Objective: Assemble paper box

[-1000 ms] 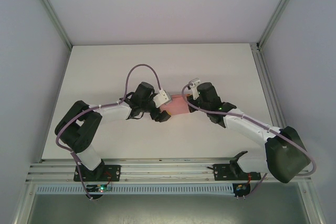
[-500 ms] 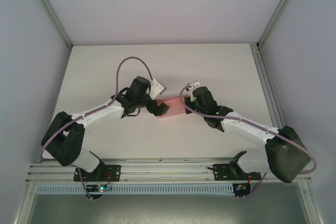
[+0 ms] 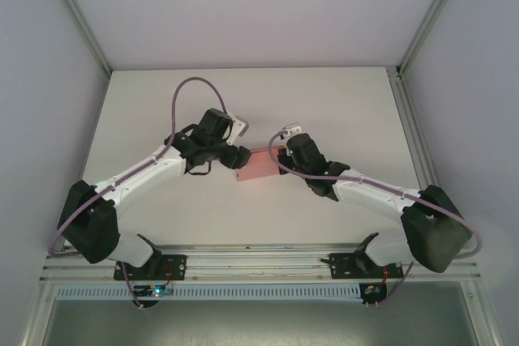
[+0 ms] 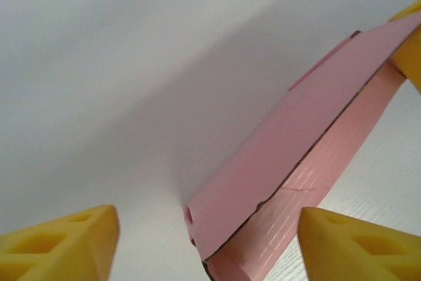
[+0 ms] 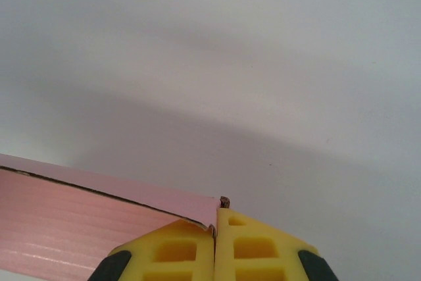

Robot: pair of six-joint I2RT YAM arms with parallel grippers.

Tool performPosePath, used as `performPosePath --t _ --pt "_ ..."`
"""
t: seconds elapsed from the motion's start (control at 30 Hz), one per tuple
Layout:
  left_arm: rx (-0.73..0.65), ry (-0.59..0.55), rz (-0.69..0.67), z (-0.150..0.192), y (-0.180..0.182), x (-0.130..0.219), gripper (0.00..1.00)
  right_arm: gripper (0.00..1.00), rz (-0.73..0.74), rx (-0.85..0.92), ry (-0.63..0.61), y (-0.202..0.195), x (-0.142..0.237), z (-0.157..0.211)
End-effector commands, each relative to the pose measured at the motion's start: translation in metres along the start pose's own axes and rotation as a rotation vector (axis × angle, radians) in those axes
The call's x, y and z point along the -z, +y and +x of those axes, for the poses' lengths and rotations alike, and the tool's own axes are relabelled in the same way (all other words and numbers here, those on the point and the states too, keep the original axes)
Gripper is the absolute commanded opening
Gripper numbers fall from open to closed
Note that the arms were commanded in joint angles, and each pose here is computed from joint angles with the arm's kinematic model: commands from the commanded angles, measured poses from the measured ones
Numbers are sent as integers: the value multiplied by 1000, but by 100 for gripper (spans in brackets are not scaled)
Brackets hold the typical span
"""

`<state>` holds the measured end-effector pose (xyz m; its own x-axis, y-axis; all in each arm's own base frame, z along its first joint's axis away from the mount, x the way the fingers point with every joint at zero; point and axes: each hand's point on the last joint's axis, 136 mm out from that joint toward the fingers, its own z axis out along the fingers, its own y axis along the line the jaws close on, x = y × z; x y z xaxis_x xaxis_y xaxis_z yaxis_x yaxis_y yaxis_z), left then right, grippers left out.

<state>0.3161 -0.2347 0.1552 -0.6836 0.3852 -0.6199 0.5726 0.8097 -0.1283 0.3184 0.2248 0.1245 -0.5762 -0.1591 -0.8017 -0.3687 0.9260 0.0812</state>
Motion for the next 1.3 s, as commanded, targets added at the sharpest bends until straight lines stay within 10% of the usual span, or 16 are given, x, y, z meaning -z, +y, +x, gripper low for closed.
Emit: performPosePath --t 0.0,0.37,1.27 --pt "40 119 -41 19 -1 1 70 0 39 35 168 -8 0 46" --pt "63 165 -243 26 7 19 64 0 46 38 181 -7 0 49" --pt "208 210 -241 38 -1 -1 8 0 64 28 169 -1 4 44"
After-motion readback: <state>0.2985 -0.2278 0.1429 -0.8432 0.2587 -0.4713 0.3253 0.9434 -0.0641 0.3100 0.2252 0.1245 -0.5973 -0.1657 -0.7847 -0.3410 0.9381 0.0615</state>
